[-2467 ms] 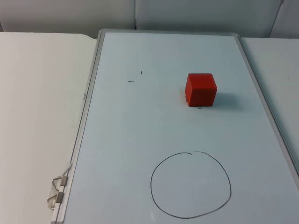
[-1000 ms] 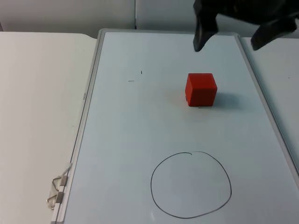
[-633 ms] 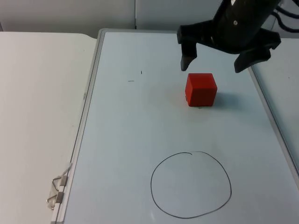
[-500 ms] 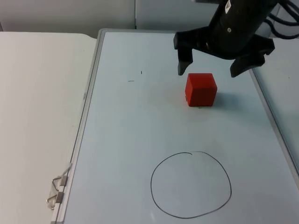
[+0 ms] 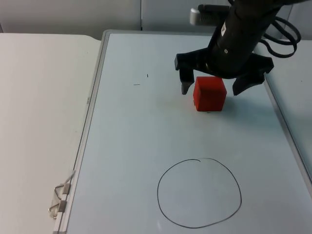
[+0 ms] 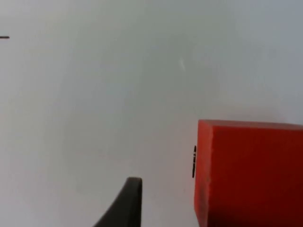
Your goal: Pick up one cube with the left hand and another cube with the right hand. First place the cube in the right hand at the target position, then stack the cube in the left hand on top.
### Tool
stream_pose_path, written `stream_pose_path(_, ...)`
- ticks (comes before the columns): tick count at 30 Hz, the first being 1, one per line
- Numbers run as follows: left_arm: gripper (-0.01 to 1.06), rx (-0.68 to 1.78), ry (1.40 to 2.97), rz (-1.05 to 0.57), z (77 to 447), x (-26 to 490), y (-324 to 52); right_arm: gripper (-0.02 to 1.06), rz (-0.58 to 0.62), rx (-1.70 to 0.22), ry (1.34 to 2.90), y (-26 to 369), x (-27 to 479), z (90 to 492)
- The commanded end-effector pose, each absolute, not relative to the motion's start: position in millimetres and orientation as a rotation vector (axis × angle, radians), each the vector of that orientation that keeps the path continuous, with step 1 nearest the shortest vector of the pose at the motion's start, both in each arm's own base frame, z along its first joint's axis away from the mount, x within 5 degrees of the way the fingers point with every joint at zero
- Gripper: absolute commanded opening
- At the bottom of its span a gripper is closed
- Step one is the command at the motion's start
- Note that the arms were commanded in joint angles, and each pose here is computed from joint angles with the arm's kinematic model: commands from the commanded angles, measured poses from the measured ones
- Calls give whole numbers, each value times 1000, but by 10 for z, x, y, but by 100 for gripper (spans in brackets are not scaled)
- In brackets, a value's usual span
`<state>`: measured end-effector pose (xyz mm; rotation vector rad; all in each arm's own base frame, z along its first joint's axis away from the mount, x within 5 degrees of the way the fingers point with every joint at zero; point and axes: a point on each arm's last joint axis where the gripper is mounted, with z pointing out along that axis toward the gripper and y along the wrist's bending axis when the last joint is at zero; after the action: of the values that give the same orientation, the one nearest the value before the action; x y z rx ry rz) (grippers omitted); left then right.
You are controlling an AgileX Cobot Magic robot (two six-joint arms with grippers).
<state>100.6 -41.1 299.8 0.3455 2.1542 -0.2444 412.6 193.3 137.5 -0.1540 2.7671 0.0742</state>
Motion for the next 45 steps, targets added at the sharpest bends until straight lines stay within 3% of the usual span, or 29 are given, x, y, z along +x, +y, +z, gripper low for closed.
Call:
stream_pose_path(1, 23, 346, 2133, -255, 3006, 1006, -419, 95, 73, -156, 2761, 1958, 4143, 1347)
stream_pose_path(6, 23, 345, 2130, -256, 3008, 1007, -419, 67, 39, -127, 2746, 1938, 4166, 1320)
stream_pose_path(7, 23, 345, 2130, -256, 3008, 1007, -419, 67, 39, -127, 2746, 1938, 4166, 1320)
stream_pose_path(10, 23, 345, 2127, -257, 3010, 1008, -420, 47, -32, -125, 2728, 1893, 4183, 1326)
stream_pose_path(11, 23, 345, 2127, -257, 3010, 1008, -420, 47, -32, -125, 2728, 1893, 4183, 1326)
stream_pose_path(16, 23, 347, 2126, -253, 3010, 1009, -418, 0, -72, -140, 2725, 1859, 4165, 1434)
stream_pose_path(23, 23, 349, 2125, -247, 3011, 1010, -416, 0, -30, -303, 2639, 1832, 4054, 2050)
stream_pose_path(27, 23, 350, 2126, -245, 3009, 1010, -414, 0, 22, -445, 2516, 1735, 3783, 2833)
stream_pose_path(36, 23, 352, 2127, -240, 3008, 1010, -412, 0, 50, -569, 2402, 1395, 3025, 3890)
stream_pose_path(45, 23, 355, 2128, -233, 3007, 1011, -408, 0, 194, -568, 2258, 1105, 2258, 4485)
